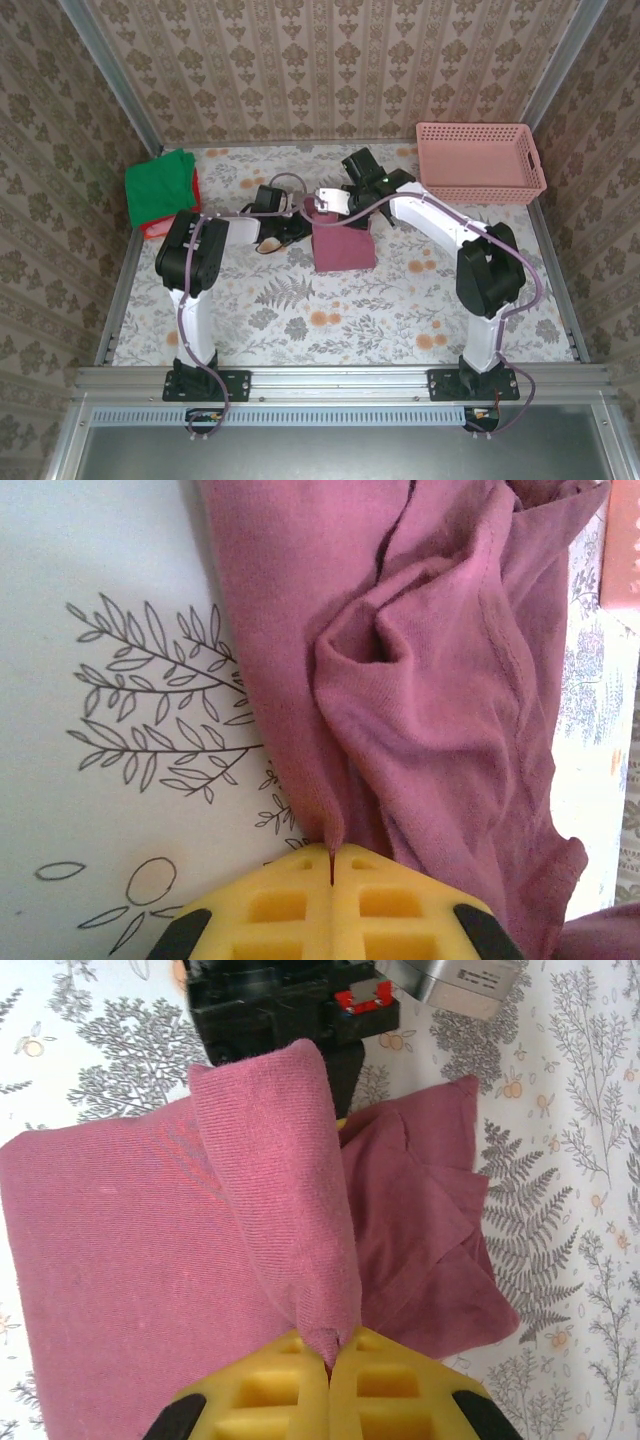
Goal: Fold and stack the t-shirts
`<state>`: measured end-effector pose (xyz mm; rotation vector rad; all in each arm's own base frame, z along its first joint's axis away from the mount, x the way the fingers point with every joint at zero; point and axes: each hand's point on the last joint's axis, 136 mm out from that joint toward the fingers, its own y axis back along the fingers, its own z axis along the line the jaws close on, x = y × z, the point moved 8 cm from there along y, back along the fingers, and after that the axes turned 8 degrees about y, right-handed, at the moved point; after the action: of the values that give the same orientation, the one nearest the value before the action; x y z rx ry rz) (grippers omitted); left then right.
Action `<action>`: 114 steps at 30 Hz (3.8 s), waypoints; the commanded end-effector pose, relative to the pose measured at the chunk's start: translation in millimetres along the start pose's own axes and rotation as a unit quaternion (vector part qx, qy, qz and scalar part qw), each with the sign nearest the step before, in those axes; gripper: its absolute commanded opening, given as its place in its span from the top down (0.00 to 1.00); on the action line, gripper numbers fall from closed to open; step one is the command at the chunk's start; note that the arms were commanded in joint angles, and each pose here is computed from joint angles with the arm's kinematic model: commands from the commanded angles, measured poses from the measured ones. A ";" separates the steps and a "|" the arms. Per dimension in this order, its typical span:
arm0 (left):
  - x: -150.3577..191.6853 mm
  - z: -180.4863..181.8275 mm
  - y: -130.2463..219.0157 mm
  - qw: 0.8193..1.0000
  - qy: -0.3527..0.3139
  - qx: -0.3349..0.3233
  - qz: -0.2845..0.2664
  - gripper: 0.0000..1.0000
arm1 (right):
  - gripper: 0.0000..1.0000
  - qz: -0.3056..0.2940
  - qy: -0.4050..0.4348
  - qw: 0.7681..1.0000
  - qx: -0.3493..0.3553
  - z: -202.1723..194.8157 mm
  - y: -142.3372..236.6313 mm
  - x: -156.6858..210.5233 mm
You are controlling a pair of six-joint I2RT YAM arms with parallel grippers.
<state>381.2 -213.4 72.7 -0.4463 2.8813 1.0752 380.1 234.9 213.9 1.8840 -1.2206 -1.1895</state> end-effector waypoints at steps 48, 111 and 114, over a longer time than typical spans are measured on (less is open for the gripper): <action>8.4 64.9 1.7 0.993 0.061 -0.104 0.001 1.00 | 0.28 -0.048 -0.113 0.980 0.155 -81.7 -64.5 7.2; 7.6 -47.8 -0.3 0.992 -0.051 -0.099 -0.052 0.51 | 0.53 -0.017 -0.685 0.722 0.096 10.8 -60.1 100.5; 1.7 -46.0 -7.4 0.992 -0.049 -0.101 -0.051 0.58 | 0.69 -0.022 -0.686 0.722 0.087 9.6 -63.9 99.5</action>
<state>377.9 -251.8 108.2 -0.5418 2.6617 1.2913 407.3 168.4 117.4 0.8663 -1.9767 -2.7238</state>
